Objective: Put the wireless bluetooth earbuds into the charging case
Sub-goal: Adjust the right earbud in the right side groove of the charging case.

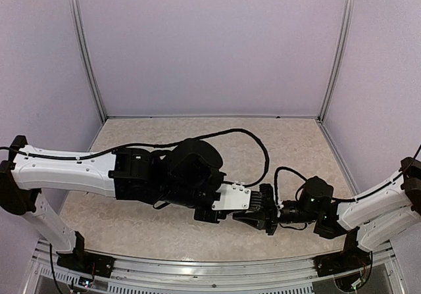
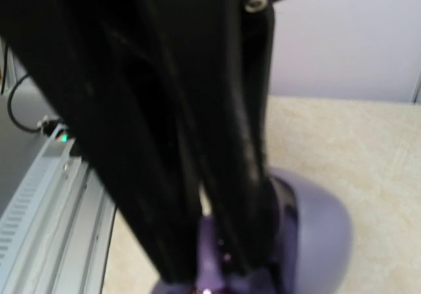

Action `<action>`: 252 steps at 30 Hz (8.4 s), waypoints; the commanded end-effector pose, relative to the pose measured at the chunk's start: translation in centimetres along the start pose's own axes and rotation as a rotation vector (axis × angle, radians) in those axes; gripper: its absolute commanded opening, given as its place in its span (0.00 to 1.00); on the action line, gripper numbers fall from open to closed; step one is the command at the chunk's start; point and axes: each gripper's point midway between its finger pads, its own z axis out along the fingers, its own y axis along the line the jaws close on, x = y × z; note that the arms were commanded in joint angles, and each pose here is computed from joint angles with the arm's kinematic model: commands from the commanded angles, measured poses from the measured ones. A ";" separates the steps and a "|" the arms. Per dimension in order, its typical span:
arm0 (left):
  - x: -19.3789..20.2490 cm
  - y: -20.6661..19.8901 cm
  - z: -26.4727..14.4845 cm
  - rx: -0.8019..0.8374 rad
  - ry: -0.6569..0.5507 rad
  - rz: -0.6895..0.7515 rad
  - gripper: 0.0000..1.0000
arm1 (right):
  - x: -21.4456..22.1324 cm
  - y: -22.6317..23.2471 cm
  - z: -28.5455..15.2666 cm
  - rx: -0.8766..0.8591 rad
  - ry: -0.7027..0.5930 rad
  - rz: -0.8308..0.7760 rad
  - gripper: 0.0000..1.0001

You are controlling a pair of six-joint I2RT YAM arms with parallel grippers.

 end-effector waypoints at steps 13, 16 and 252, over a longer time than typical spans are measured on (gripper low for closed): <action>-4.8 4.4 -7.3 -0.219 -0.225 -0.018 0.44 | -4.7 0.2 -0.2 -0.002 -0.193 -0.067 0.00; -5.1 4.7 -8.7 -0.249 -0.280 -0.044 0.63 | -4.6 0.2 -0.1 -0.004 -0.193 -0.064 0.00; -3.7 3.1 -9.3 -0.201 -0.375 -0.096 0.60 | -5.7 0.2 -0.1 0.015 -0.145 -0.062 0.00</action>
